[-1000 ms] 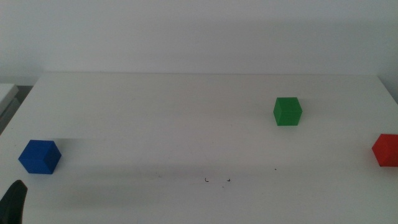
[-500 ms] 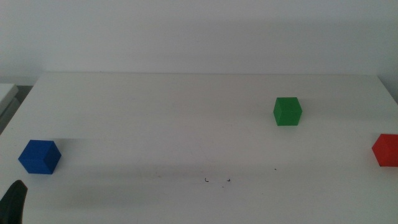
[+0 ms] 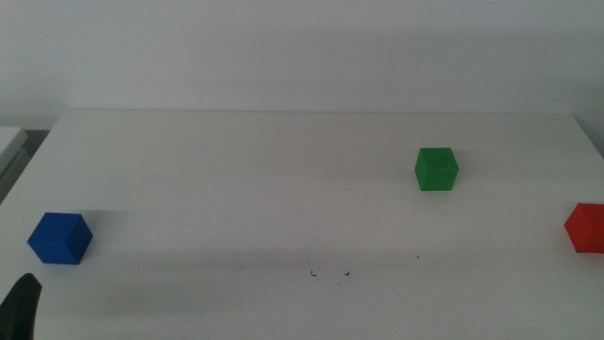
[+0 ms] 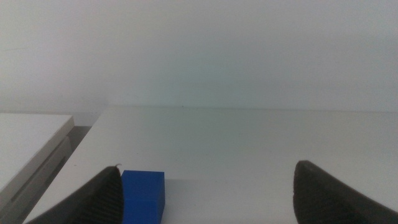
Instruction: Stack red cubes first, then green, then blue cubes in a specific spot.
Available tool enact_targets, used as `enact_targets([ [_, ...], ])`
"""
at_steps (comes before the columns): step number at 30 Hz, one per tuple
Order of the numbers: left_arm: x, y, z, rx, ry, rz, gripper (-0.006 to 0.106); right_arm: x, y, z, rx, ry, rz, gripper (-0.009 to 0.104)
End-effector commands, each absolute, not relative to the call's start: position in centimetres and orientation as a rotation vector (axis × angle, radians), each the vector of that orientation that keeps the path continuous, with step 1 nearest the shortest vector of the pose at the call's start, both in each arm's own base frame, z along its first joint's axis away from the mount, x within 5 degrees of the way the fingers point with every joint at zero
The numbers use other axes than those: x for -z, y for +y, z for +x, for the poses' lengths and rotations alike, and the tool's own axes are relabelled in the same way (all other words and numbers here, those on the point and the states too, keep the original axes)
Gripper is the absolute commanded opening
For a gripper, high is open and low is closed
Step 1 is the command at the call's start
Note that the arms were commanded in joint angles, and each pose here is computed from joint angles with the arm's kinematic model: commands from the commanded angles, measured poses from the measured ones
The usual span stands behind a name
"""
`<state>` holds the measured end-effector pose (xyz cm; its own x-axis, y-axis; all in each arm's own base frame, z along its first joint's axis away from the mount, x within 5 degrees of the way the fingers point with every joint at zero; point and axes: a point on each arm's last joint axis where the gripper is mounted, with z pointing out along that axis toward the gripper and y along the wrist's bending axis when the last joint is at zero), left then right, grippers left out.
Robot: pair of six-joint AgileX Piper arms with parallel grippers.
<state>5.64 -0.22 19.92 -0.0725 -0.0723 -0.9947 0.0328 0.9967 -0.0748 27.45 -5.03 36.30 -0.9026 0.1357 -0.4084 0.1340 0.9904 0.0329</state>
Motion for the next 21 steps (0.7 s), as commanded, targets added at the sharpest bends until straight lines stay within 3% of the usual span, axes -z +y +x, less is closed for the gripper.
enact_targets([
  [1,-20.0,-0.2,5.6,0.09,1.628,-0.029,0.094,-35.2,-6.7,28.2,0.007,2.751,0.225,0.085],
  [11,-20.0,-0.2,5.6,0.09,1.628,-0.029,0.094,-29.2,-9.5,32.7,0.065,2.844,0.146,0.085],
  [21,-20.0,-0.2,5.6,0.09,1.63,-0.029,0.094,-24.1,-10.2,35.3,0.027,2.924,0.13,0.084],
])
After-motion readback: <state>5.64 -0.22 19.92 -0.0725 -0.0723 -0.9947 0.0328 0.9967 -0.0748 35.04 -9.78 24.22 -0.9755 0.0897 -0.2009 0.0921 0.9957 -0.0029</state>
